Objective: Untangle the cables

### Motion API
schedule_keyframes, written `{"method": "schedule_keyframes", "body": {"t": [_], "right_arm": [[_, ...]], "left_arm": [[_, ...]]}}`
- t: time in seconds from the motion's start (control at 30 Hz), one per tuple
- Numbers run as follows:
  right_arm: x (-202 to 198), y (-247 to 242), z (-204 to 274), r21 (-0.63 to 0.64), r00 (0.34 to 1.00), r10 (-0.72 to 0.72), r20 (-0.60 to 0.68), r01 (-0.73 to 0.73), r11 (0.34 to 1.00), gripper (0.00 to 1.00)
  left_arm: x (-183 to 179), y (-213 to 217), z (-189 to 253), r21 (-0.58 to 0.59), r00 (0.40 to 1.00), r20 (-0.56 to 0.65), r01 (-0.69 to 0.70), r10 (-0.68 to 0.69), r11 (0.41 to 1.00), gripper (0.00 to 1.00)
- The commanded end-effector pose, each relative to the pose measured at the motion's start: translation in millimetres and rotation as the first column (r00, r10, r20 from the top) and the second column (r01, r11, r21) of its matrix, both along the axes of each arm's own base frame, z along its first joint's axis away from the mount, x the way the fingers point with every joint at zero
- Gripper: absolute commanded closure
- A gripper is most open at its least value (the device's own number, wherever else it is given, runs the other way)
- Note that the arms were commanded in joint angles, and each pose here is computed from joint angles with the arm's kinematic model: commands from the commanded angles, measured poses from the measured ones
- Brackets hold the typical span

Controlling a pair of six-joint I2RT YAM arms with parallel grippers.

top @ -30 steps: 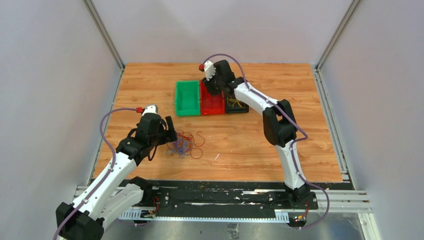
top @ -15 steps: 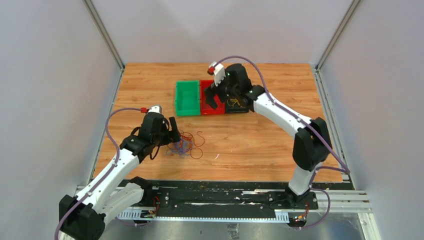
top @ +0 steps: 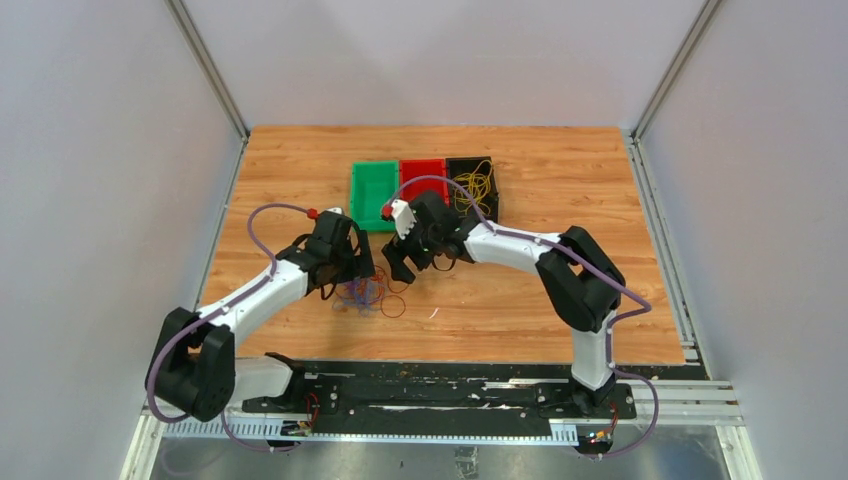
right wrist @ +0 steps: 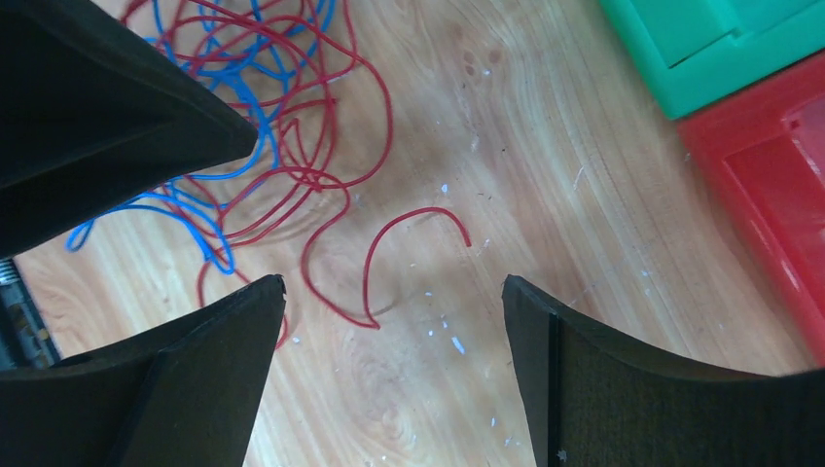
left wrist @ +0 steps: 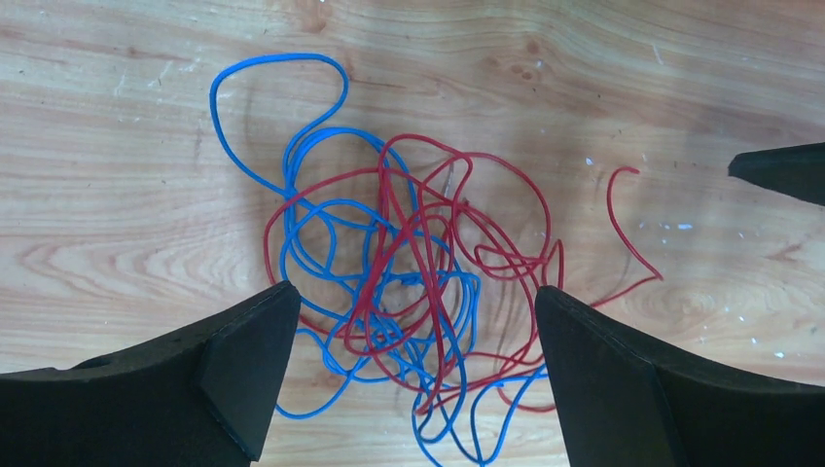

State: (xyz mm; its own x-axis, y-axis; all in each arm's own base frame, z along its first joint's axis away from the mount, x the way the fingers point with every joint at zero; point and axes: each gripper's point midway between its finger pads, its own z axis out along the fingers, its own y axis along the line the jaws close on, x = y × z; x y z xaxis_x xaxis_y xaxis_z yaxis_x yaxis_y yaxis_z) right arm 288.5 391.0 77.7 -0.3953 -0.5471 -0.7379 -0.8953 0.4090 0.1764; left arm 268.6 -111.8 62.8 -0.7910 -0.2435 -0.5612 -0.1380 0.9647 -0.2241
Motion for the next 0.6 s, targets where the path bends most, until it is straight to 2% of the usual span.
{"method": "schedule_keyframes", "body": {"t": [0.0, 0.2, 0.27, 0.37, 0.43, 0.47, 0.57], "right_arm": [[-3, 13, -14, -0.031, 1.0, 0.005, -0.006, -0.005, 0.999, 0.13], [-7, 10, -38, -0.088, 0.999, -0.019, -0.027, 0.016, 0.996, 0.3], [-7, 8, -43, -0.103, 0.999, -0.03, -0.028, 0.027, 0.994, 0.43], [-4, 6, -48, -0.121, 0.998, -0.056, -0.021, 0.053, 0.991, 0.66], [1, 1, -50, -0.141, 0.996, -0.088, -0.005, 0.087, 0.986, 0.97], [6, -5, -50, -0.162, 0.992, -0.126, 0.013, 0.126, 0.979, 1.0], [23, -32, -36, -0.207, 0.967, -0.224, 0.12, 0.245, 0.947, 1.0]], "left_arm": [[15, -1, 0, 0.028, 1.0, 0.009, -0.018, 0.018, 0.999, 0.06], [16, -3, -14, 0.032, 1.0, -0.024, -0.019, 0.02, 0.999, 0.22], [15, -2, -20, 0.042, 0.999, -0.044, -0.02, 0.022, 0.999, 0.33], [14, -1, -25, 0.05, 0.998, -0.057, -0.03, 0.033, 0.998, 0.48], [13, 1, -26, 0.055, 0.998, -0.059, -0.035, 0.038, 0.998, 0.62], [13, 2, -25, 0.061, 0.997, -0.06, -0.039, 0.042, 0.997, 0.71], [11, 12, -22, 0.101, 0.996, -0.052, -0.065, 0.071, 0.993, 0.95]]}}
